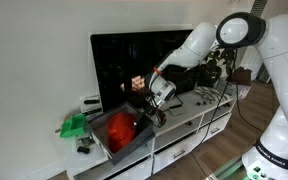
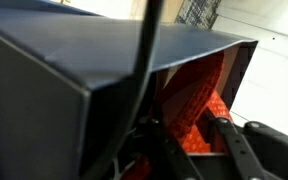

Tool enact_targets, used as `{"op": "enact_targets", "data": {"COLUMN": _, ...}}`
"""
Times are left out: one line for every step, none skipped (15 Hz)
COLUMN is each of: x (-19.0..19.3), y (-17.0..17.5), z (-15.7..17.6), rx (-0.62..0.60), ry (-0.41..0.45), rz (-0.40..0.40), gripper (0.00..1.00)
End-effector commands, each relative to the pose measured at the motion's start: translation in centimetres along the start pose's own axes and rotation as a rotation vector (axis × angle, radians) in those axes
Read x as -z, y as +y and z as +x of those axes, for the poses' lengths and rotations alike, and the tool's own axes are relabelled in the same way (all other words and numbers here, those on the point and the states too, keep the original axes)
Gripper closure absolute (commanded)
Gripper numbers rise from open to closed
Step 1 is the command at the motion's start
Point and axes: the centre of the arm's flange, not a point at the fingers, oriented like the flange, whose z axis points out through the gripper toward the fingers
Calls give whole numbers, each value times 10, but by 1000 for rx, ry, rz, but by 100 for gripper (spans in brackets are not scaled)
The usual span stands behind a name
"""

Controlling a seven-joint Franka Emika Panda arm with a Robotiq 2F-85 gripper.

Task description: Put the orange hat inside the box

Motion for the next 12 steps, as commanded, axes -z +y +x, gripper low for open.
{"op": "enact_targets", "data": {"x": 27, "y": -27, "z": -2, "rx": 28, "ry": -30, "rz": -97, "gripper": 30}}
{"op": "enact_targets", "data": {"x": 35, "y": -35, "z": 0, "rx": 40, "ry": -38, "rz": -119, "gripper": 22}}
{"op": "enact_targets", "data": {"x": 40, "y": -40, "z": 2, "rx": 50, "ry": -38, "rz": -136, "gripper": 16}}
{"op": "enact_targets", "data": {"x": 46, "y": -47, "z": 5, "rx": 59, "ry": -46, "rz": -146, "gripper": 9}}
{"op": "enact_targets", "data": {"x": 50, "y": -53, "z": 7, "rx": 64, "ry": -53, "rz": -155, "gripper": 2}}
{"op": "enact_targets", "data": {"x": 53, "y": -58, "z": 10, "rx": 65, "ry": -66, "rz": -163, "gripper": 0}}
{"op": "enact_targets", "data": {"x": 54, "y": -63, "z": 12, "rx": 64, "ry": -81, "rz": -166, "gripper": 0}}
{"op": "enact_targets", "data": {"x": 56, "y": -69, "z": 14, "rx": 59, "ry": -103, "rz": -177, "gripper": 0}}
{"op": "enact_targets", "data": {"x": 57, "y": -74, "z": 16, "rx": 55, "ry": -124, "rz": -186, "gripper": 0}}
{"op": "enact_targets", "data": {"x": 58, "y": -81, "z": 17, "rx": 44, "ry": -145, "rz": -196, "gripper": 0}}
{"op": "enact_targets", "data": {"x": 59, "y": -87, "z": 18, "rx": 31, "ry": -167, "rz": -211, "gripper": 0}}
{"op": "enact_targets", "data": {"x": 61, "y": -94, "z": 18, "rx": 21, "ry": -185, "rz": -221, "gripper": 0}}
